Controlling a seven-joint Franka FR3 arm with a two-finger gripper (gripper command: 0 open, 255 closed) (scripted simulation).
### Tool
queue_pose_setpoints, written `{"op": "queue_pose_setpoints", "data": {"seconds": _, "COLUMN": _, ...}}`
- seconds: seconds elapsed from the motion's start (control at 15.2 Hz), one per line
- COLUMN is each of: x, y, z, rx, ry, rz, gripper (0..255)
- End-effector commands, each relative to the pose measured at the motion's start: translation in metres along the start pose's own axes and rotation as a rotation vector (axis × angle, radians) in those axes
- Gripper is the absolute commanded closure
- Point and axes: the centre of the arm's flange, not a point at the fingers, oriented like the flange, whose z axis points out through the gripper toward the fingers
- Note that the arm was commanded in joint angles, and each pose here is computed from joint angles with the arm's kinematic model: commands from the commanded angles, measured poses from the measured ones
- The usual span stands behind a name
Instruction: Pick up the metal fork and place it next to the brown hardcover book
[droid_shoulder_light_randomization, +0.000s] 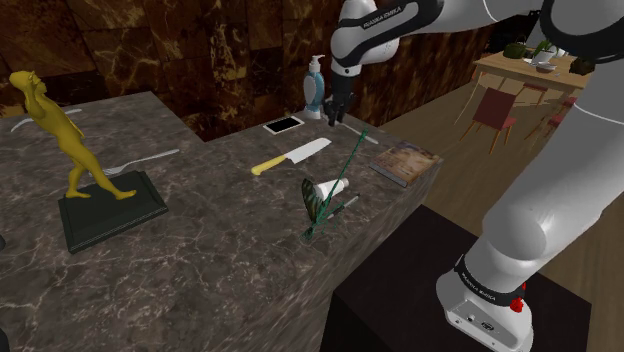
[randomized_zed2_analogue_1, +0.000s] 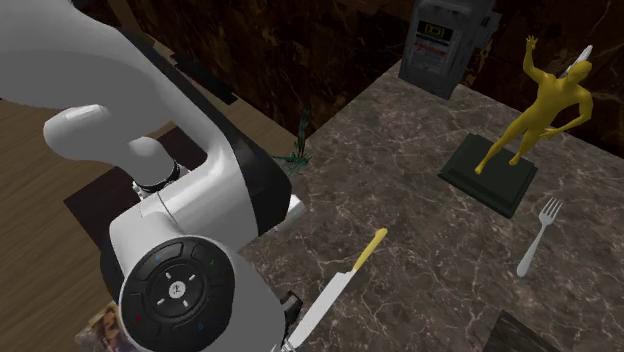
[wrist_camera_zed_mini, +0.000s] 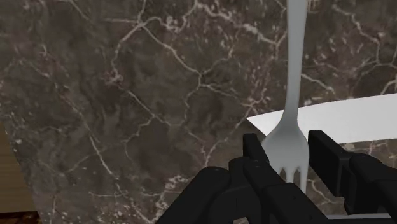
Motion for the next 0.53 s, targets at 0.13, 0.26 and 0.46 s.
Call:
{"op": "queue_pose_setpoints", "data": {"seconds": 0.13, "x": -0.002, "y": 0.052, "z": -0.003, "rx": 0.0, "ry": 0.0, "rz": -0.002, "gripper": 255}}
{"op": "queue_pose_setpoints", "data": {"seconds": 0.26, "x": -0.003, "y": 0.078, "z": -0.003, "rx": 0.0, "ry": 0.0, "rz": -0.002, "gripper": 255}}
{"op": "queue_pose_setpoints", "data": {"seconds": 0.46, "x": -0.005, "y": 0.118, "z": -0.004, "rx": 0.0, "ry": 0.0, "rz": -0.002, "gripper": 255}}
